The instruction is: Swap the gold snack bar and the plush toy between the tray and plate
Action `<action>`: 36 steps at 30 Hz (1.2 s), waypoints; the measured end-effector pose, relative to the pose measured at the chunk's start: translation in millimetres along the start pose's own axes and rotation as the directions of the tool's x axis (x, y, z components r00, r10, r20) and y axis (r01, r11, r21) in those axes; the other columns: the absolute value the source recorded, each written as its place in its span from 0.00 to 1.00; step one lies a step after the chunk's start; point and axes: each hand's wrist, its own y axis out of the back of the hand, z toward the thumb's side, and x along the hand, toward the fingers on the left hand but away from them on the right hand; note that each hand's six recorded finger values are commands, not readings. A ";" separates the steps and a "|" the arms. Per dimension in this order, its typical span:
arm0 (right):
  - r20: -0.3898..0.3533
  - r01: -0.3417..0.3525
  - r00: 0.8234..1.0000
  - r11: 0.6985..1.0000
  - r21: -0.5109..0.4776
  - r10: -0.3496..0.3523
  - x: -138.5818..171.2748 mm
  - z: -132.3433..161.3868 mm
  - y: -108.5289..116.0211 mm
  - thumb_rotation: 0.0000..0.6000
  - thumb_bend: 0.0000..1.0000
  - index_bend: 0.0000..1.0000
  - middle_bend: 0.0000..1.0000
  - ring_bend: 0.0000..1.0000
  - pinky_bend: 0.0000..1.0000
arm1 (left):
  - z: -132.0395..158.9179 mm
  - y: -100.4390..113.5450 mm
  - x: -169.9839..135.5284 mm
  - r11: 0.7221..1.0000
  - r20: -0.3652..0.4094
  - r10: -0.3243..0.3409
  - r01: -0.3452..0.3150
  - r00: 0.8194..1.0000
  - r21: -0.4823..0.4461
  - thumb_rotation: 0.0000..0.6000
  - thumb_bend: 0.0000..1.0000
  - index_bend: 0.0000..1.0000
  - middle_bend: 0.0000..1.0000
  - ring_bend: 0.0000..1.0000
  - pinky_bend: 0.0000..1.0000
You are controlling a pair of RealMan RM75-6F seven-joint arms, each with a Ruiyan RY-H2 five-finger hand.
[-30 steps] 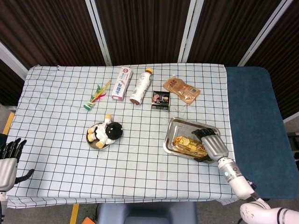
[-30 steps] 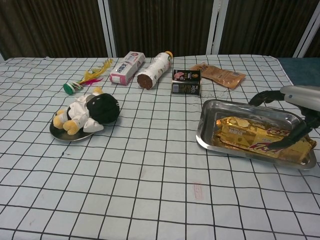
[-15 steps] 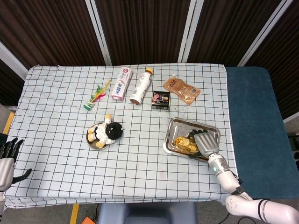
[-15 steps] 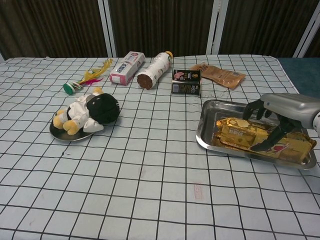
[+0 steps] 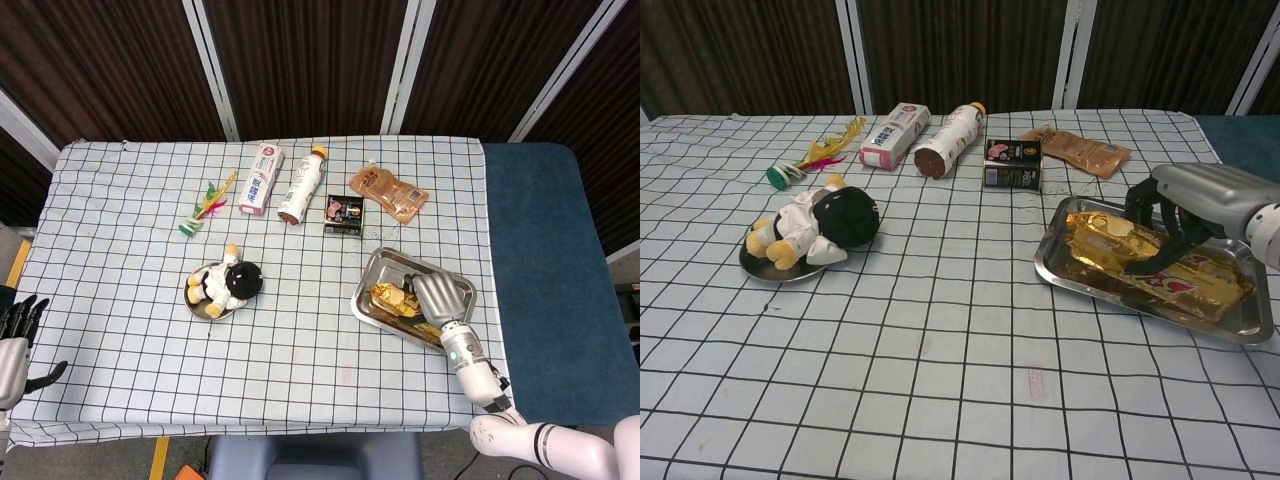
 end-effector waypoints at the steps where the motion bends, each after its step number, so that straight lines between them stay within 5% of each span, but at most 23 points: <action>1: -0.018 0.015 1.000 1.000 -0.005 -0.016 -3.0 5.3 3.4 1.00 0.39 0.81 0.65 0.69 0.66 | -0.2 0.0 0.0 1.000 -0.001 0.000 0.000 1.000 0.002 1.00 0.23 0.00 0.00 0.00 0.00; 8: -0.093 0.082 0.992 0.996 -0.020 -0.084 -21.9 33.7 21.1 1.00 0.39 0.81 0.65 0.69 0.66 | 0.9 0.3 -0.2 1.000 0.002 0.001 -0.001 1.000 0.012 1.00 0.23 0.00 0.00 0.00 0.00; 18: -0.228 0.182 0.955 0.982 -0.054 -0.190 -79.1 126.6 57.4 1.00 0.39 0.81 0.65 0.70 0.66 | 1.9 0.8 -0.2 1.000 0.014 -0.005 0.004 1.000 0.003 1.00 0.23 0.00 0.00 0.00 0.00; 24: -0.249 0.208 0.945 0.977 -0.044 -0.213 -93.0 156.0 57.3 1.00 0.39 0.80 0.65 0.69 0.64 | 0.8 4.0 -1.7 1.000 0.019 0.003 -0.003 1.000 -0.011 1.00 0.23 0.00 0.00 0.00 0.00; 27: -0.245 0.215 0.945 0.976 -0.036 -0.218 -97.9 159.1 53.1 1.00 0.37 0.69 0.59 0.55 0.50 | 0.4 4.8 -1.9 1.000 0.021 0.005 -0.005 1.000 -0.014 1.00 0.23 0.00 0.00 0.00 0.00; 29: -0.243 0.214 0.946 0.976 -0.033 -0.215 -100.8 159.0 49.6 1.00 0.29 0.52 0.43 0.34 0.29 | 0.2 4.9 -1.6 1.000 0.022 0.006 -0.005 1.000 -0.014 1.00 0.23 0.00 0.00 0.00 0.00; 32: -0.250 0.192 0.948 0.980 -0.044 -0.197 -103.8 159.0 43.5 1.00 0.19 0.30 0.21 0.10 0.11 | 0.3 4.7 -1.3 1.000 0.022 0.005 -0.005 1.000 -0.011 1.00 0.23 0.00 0.00 0.00 0.00; 36: -0.274 0.146 0.948 0.986 -0.075 -0.161 -104.5 159.2 36.0 1.00 0.13 0.11 0.03 0.00 0.00 | 0.7 3.8 -0.8 1.000 0.020 0.003 -0.003 1.000 -0.002 1.00 0.24 0.00 0.00 0.00 0.00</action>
